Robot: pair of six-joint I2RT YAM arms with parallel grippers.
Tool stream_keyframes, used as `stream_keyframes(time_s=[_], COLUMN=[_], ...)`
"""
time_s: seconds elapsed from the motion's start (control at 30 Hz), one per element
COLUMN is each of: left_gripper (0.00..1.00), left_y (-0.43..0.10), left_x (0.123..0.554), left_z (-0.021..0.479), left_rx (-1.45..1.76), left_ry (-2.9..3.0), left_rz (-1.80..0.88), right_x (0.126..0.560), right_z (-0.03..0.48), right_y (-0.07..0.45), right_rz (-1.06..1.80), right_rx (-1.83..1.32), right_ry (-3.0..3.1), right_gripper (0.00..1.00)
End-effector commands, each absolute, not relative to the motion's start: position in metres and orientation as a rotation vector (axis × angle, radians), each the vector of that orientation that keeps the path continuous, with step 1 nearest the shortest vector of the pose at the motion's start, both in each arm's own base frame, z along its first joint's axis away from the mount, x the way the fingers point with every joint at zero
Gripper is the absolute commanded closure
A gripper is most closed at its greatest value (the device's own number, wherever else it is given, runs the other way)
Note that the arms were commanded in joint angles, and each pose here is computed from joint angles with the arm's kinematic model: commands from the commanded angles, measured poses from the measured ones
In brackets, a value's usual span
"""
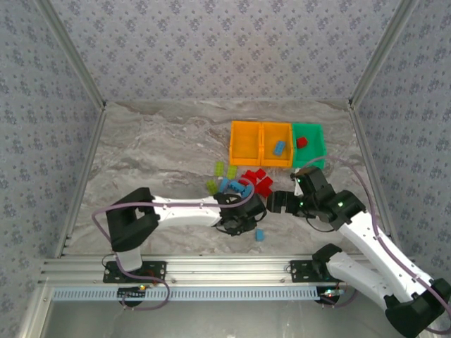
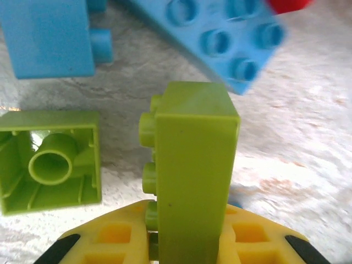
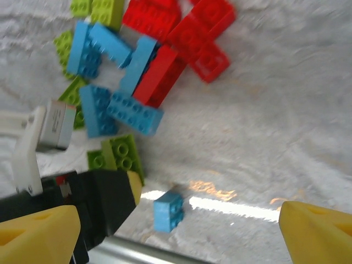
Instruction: Sort the legos into containers by color
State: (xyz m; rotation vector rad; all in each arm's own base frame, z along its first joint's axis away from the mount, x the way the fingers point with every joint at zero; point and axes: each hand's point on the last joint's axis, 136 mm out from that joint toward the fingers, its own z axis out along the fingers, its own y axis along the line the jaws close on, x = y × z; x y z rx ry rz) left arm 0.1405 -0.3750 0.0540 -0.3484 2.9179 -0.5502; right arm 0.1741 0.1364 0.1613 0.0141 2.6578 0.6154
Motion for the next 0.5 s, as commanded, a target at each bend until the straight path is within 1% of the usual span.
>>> stream_keyframes(time_s=[0.0,0.1,0.2,0.37,0.47], left_gripper=[0.84,0.84,0.84,0.84,0.83], left_y=[-0.374,-0.365,-0.358,-0.367,-0.374], left_x=[0.161,0.196,0.249,0.34,0.384], left_z=[0.108,0.144,0.164,0.172,0.167], left_rx=[-0.238,-0.178,-0.129,-0.039,-0.029], left_ry=[2.791,2.674,2.575,2.559,2.54], left_rz=[-0.647,-0.628,-0.572,-0.455,-0.397], right_x=[0.174,0.18,0.185,0.192,0.193], right_z=[0.191,0.215,0.225,0.22,0.219], right_y=[0.136,0.113,0.098,0.101,0.104], right_rz=[0.682,0.615,0.571,0.56,0.567], right_rx=[0.005,0.141,0.201,0.214,0.212], right_ry=[2.556,2.432,2.352,2.368,2.384], right_gripper=[0.04,0.03,0.03,0.04,0.04])
